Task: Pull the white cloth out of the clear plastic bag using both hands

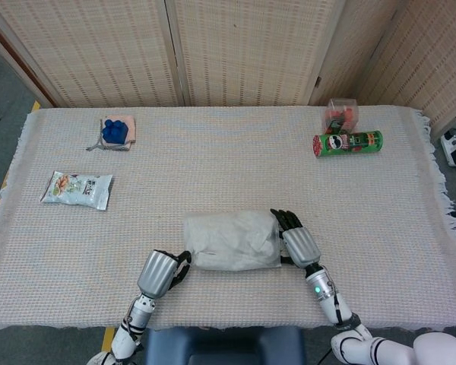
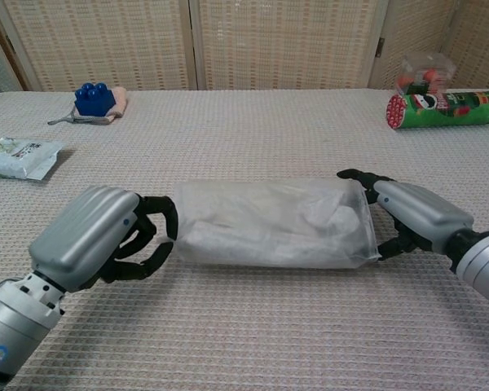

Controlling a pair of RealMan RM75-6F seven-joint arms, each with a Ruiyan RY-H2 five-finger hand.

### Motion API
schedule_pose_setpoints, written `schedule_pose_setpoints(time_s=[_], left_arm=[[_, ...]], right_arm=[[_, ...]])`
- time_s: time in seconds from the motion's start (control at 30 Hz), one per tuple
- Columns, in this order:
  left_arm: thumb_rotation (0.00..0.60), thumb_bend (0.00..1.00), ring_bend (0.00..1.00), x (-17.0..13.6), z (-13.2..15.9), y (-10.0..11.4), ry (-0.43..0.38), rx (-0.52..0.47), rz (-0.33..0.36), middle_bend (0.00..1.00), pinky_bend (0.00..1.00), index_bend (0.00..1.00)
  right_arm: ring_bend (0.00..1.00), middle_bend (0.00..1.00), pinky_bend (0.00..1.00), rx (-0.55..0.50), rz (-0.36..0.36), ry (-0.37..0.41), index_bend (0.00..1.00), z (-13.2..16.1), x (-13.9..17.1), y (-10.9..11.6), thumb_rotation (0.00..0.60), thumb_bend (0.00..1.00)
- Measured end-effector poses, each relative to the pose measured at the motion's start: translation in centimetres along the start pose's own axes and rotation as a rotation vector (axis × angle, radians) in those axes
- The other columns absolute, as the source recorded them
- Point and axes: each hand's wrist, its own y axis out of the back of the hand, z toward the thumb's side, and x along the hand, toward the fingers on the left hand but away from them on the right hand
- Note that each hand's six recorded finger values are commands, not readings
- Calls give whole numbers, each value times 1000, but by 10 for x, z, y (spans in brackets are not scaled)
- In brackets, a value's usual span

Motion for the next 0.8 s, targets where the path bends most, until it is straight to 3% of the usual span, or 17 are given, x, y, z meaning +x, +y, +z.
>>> schedule_pose_setpoints(time_s=[0.3, 0.8], left_arm=[[600, 689, 1000, 4, -23, 8, 29, 45, 14, 1000, 1000, 748], [600, 689, 1000, -8, -91, 34, 83, 190, 25, 1000, 1000, 753]], right_arm=[[0, 50, 0, 25, -33, -20, 684, -12, 7, 20, 600, 504], [0, 57, 0, 91, -129, -136, 687, -75, 31, 85, 600, 504]])
